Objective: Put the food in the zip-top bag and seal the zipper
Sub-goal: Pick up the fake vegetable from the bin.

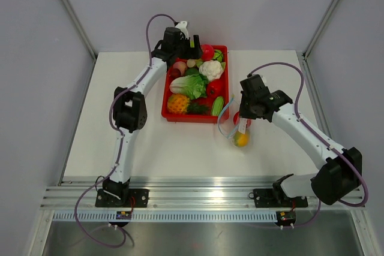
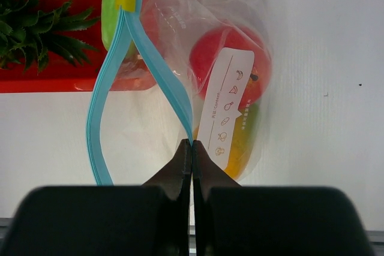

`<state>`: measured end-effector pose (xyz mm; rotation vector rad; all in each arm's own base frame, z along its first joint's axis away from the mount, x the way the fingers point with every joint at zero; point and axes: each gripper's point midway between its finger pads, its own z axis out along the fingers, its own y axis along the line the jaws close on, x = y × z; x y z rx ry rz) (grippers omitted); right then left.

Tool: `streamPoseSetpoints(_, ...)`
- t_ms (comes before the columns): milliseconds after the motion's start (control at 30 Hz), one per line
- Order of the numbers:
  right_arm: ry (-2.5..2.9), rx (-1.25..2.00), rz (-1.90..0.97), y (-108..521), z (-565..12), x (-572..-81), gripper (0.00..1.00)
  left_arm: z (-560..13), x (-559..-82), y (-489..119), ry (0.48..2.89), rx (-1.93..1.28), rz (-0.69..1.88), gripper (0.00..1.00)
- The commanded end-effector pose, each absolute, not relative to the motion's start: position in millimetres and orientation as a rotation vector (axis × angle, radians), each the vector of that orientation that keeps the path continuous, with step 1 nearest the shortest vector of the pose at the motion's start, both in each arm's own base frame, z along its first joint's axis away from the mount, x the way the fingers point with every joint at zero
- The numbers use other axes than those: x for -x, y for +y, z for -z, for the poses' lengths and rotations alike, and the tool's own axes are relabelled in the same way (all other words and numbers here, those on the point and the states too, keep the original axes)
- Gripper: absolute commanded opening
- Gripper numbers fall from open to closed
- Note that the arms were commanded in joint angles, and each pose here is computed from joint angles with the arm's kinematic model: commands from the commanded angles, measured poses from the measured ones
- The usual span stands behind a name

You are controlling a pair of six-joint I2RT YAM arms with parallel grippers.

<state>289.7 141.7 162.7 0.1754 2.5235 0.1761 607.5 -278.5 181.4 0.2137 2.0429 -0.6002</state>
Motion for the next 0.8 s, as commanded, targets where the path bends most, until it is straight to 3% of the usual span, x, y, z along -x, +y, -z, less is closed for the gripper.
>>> streamPoseSetpoints(0, 2.478, -0.174, -0.215, 149, -177, -300, 0.0, -221, -626, -291, 1.886, -0.198, 0.673, 0.91)
streamPoseSetpoints(300, 2.487, -0.174, -0.233, 154, -175, -302, 0.0, -210, -618, -307, 1.91, -0.208, 0.731, 0.82)
streamPoseSetpoints(533, 2.48, -0.17, -0.245, 155, -179, -303, 0.0, -203, -622, -279, 1.944, -0.119, 0.483, 0.82)
streamPoseSetpoints(767, 2.49, -0.169, -0.24, 156, -175, -304, 0.0, -177, -632, -263, 1.987, -0.08, 0.354, 0.74)
